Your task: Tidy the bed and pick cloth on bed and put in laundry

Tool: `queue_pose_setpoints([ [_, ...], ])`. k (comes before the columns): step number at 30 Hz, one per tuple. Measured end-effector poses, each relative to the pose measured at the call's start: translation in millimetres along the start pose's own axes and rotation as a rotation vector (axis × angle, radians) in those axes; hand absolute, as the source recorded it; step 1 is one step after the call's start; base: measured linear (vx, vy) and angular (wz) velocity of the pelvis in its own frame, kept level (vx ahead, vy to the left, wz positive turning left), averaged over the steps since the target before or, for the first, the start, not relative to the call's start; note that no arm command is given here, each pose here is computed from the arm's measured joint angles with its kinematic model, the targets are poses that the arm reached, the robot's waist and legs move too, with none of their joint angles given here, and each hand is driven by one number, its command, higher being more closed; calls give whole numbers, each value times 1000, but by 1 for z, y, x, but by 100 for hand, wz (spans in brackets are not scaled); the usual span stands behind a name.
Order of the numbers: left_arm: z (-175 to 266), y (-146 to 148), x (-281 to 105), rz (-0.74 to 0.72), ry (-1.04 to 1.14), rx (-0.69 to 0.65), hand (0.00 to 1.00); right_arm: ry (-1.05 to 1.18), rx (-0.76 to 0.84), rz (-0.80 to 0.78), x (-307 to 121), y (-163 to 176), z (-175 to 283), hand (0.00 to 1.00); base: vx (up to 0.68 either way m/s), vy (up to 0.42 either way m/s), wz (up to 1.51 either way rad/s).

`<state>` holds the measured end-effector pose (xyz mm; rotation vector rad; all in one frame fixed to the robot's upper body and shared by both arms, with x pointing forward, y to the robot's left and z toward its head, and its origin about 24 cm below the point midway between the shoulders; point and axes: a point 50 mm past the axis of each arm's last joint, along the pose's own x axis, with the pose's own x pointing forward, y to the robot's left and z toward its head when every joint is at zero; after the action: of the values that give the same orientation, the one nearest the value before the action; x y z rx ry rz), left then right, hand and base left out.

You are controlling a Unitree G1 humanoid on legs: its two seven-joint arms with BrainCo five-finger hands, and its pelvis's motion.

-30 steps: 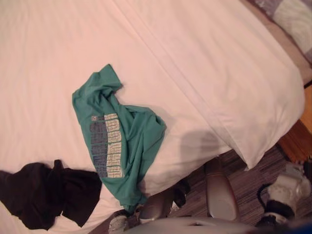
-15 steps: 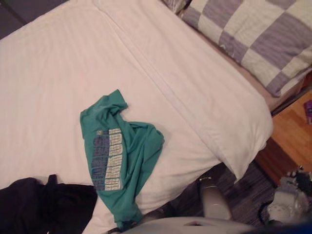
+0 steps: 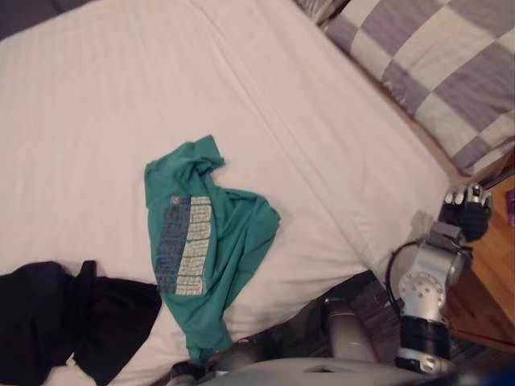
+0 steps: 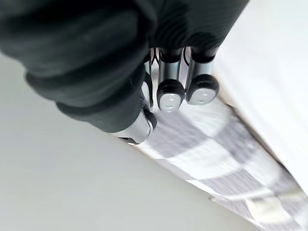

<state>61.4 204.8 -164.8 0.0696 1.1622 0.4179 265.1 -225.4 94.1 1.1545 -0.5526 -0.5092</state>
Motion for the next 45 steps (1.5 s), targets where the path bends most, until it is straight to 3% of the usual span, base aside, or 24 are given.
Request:
queue_pose_setpoints([
  [5,17,-6,3,-25,-45,-2,0,57,-35,-151,1,-34,-16,100,-38,5,8],
  [10,24,-8,4,-27,-58,-42,0,117,-164,-418,-9,-106,-12,100,40,15,-3],
  [11,31,-10,5,-31,-75,-44,0,185,-214,-552,-27,-138,-12,100,44,17,-7],
  [14,42,-11,7,-36,-102,-47,0,334,-295,-767,-77,-189,-6,100,45,8,-13],
  [18,41,-10,8,-33,-84,-52,0,445,-447,-904,-124,-223,20,100,17,-2,1],
  [19,41,-8,8,-28,-83,-51,0,477,-502,-931,-136,-230,28,0,-24,-50,21],
  [23,35,9,10,28,-65,-120,0,613,-632,-938,-162,-238,29,0,-18,-121,14],
  [26,37,20,11,58,-70,-127,0,800,-821,-862,-180,-240,22,0,170,-167,22],
  [29,33,12,10,39,-54,-121,0,952,-1042,-652,-165,-235,12,0,47,-144,8],
  [34,30,4,8,-25,-64,7,0,1134,-1277,-340,-160,-221,-18,0,5,-57,27],
  [38,29,1,8,-59,-74,111,0,1237,-1329,-181,-168,-212,-43,0,-52,17,18],
  [45,41,-3,9,-68,-119,287,0,1290,-1394,-103,-171,-210,-50,0,-135,92,17],
])
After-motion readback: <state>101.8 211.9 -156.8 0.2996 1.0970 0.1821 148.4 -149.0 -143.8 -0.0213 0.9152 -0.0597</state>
